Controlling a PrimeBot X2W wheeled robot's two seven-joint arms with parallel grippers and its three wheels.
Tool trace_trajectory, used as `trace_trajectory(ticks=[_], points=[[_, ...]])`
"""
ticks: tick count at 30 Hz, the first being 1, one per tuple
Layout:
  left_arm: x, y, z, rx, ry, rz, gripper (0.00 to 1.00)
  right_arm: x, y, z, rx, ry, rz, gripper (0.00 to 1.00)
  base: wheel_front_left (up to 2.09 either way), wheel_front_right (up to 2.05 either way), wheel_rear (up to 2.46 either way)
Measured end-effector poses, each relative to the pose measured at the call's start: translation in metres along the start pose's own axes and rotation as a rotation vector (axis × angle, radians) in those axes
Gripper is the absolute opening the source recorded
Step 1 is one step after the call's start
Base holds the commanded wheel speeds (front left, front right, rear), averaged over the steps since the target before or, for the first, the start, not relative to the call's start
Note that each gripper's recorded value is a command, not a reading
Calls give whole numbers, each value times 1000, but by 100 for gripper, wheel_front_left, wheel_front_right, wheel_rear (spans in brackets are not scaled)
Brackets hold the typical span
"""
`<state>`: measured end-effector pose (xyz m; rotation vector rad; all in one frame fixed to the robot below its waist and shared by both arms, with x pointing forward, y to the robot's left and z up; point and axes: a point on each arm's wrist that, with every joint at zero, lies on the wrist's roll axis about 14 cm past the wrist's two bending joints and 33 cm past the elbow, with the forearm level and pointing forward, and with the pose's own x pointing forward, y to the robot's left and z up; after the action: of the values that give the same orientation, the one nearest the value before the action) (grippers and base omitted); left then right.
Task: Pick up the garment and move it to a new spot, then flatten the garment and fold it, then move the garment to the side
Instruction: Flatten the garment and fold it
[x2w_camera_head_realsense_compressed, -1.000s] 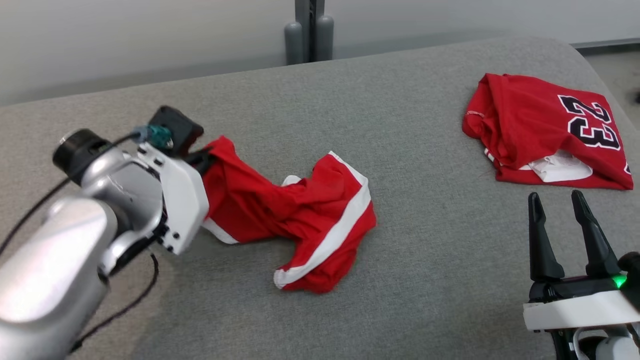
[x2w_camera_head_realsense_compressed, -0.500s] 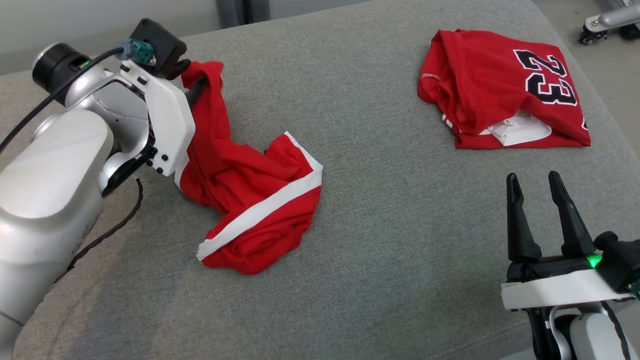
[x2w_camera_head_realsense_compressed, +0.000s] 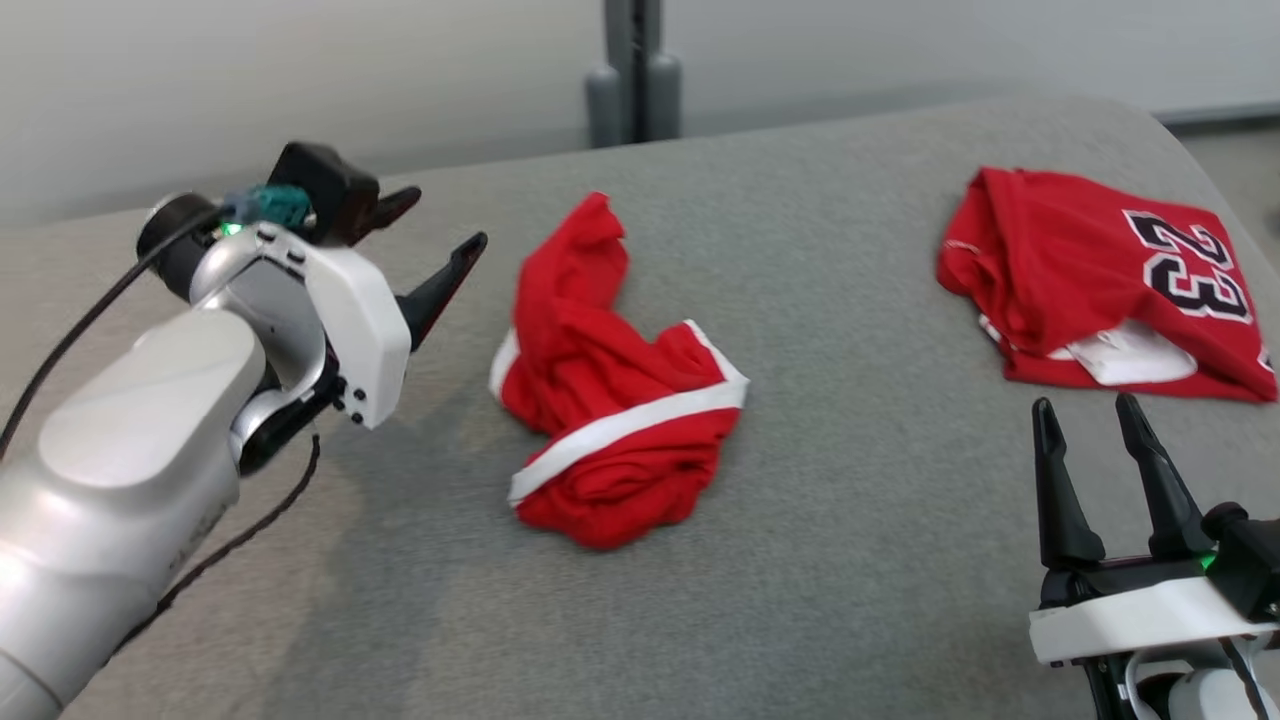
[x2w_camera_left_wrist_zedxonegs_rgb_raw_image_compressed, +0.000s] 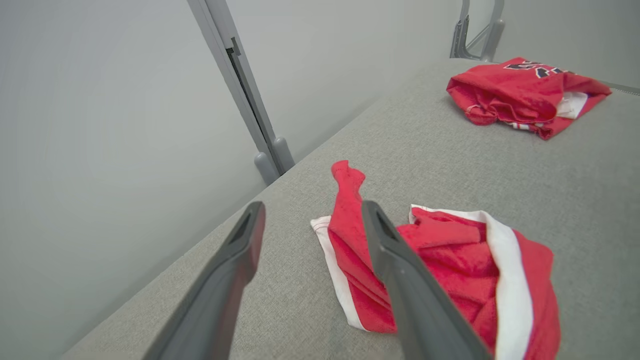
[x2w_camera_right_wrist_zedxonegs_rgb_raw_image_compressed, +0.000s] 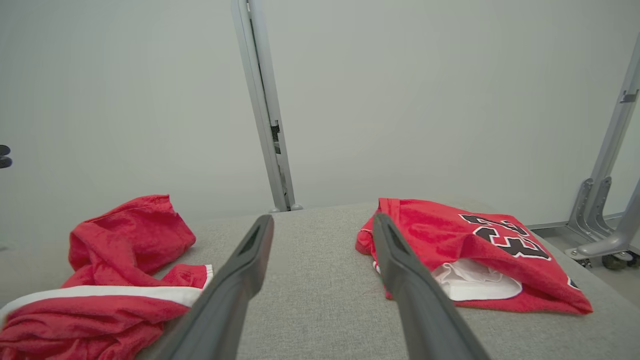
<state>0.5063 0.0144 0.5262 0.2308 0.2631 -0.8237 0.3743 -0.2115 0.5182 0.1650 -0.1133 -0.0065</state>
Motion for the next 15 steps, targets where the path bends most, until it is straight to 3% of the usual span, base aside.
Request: trace_trajectory(ticks=[10,15], points=[[-71,3,-8,-148,-155,191,100,-1,30,14,17,-28,94,100,0,0,0],[-93,-20,-36,-283,-183,250,100,-5,37,16,25,-32,113,100,0,0,0]])
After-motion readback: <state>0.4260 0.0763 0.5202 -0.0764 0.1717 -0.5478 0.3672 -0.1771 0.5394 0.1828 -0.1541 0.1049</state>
